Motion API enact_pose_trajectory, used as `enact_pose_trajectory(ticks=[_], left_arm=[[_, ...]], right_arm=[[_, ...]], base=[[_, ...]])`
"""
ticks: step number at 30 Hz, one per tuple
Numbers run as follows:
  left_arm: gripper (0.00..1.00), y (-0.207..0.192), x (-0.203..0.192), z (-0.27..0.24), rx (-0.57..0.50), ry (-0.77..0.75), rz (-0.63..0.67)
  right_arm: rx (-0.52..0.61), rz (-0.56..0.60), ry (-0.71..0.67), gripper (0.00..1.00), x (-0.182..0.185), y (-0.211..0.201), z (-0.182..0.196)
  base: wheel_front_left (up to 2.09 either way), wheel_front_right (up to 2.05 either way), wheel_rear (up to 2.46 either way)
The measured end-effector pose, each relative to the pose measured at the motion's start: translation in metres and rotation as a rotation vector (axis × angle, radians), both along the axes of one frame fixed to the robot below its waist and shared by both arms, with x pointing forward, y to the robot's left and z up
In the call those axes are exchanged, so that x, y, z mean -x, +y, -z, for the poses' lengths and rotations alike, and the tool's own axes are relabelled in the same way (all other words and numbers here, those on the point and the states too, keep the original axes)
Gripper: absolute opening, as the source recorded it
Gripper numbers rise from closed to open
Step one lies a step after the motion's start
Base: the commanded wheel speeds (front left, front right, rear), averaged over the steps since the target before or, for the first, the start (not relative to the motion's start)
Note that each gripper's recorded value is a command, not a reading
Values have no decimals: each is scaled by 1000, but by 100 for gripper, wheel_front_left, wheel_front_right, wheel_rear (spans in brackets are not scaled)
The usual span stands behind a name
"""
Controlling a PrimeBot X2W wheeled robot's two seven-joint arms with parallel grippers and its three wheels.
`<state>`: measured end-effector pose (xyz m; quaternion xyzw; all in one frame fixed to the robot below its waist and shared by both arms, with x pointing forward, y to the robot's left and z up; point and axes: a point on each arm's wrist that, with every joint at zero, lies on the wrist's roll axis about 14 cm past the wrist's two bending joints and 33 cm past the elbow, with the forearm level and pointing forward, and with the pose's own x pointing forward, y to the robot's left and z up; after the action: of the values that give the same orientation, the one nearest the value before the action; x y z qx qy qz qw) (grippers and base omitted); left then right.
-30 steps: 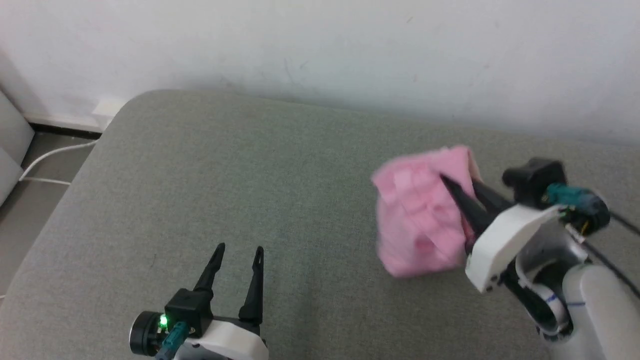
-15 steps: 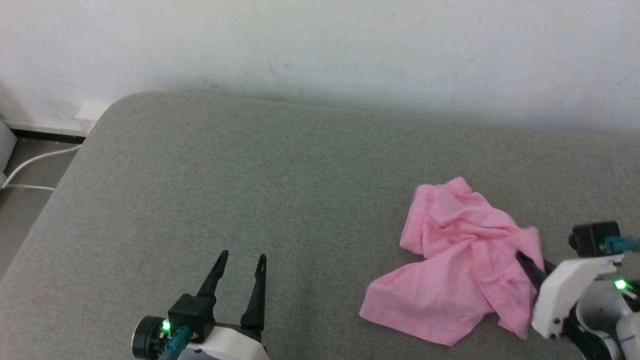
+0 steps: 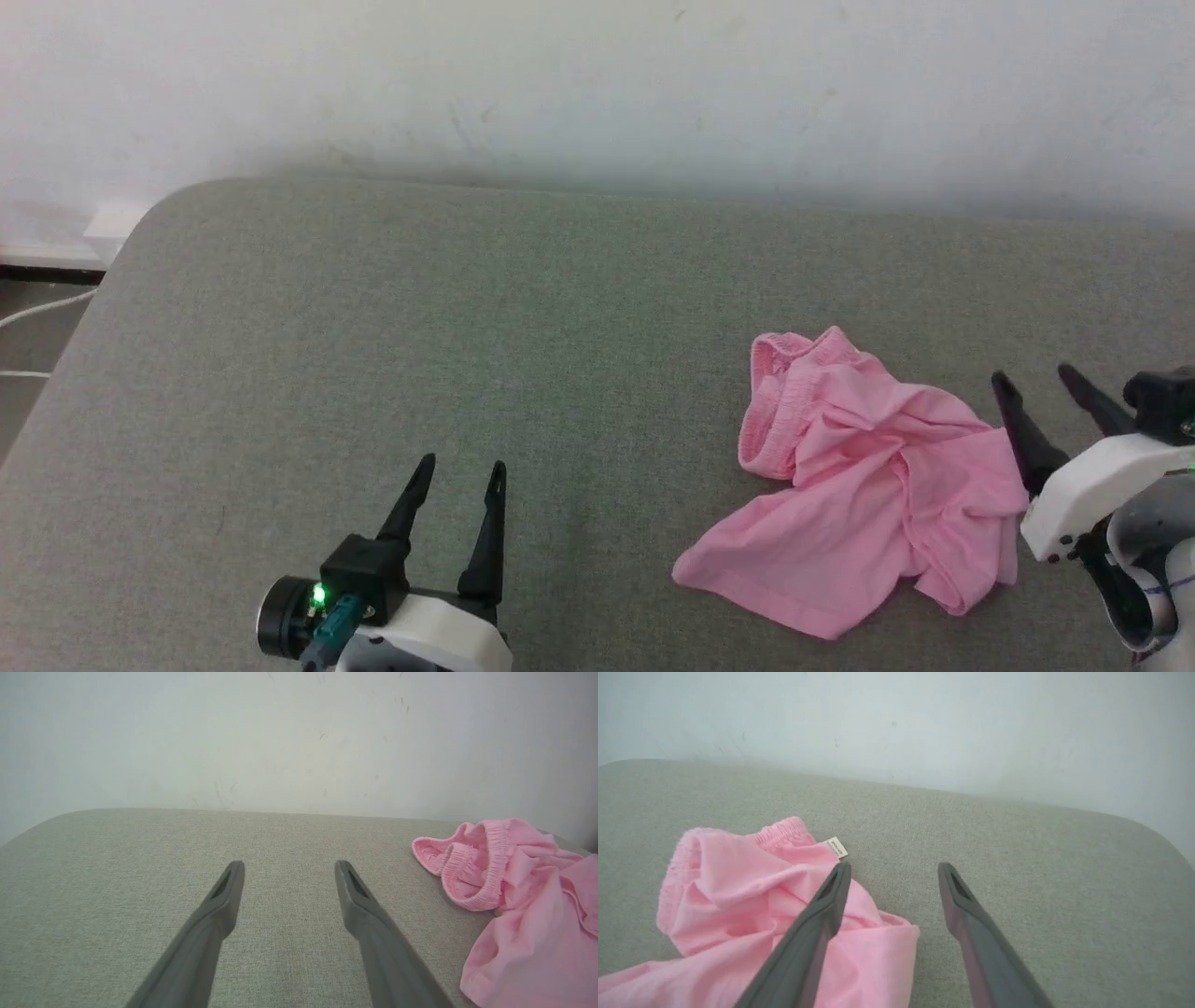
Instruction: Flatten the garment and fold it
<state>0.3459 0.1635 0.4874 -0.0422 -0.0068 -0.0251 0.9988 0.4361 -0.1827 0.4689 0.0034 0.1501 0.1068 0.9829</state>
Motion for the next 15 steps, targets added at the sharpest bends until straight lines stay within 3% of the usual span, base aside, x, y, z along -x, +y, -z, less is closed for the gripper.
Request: enact_pose_trajectory(ticks=[6,15], left_arm=[[100,-12,-4,-16,47,-51,37],[100,-57,-12,-20,98,-41,198]], right_arm=[[-35,6,-342,100,7,5,-74],[-97,131,-485,100,67,-1,-82]], base=[[0,0,0],[0,0,0]])
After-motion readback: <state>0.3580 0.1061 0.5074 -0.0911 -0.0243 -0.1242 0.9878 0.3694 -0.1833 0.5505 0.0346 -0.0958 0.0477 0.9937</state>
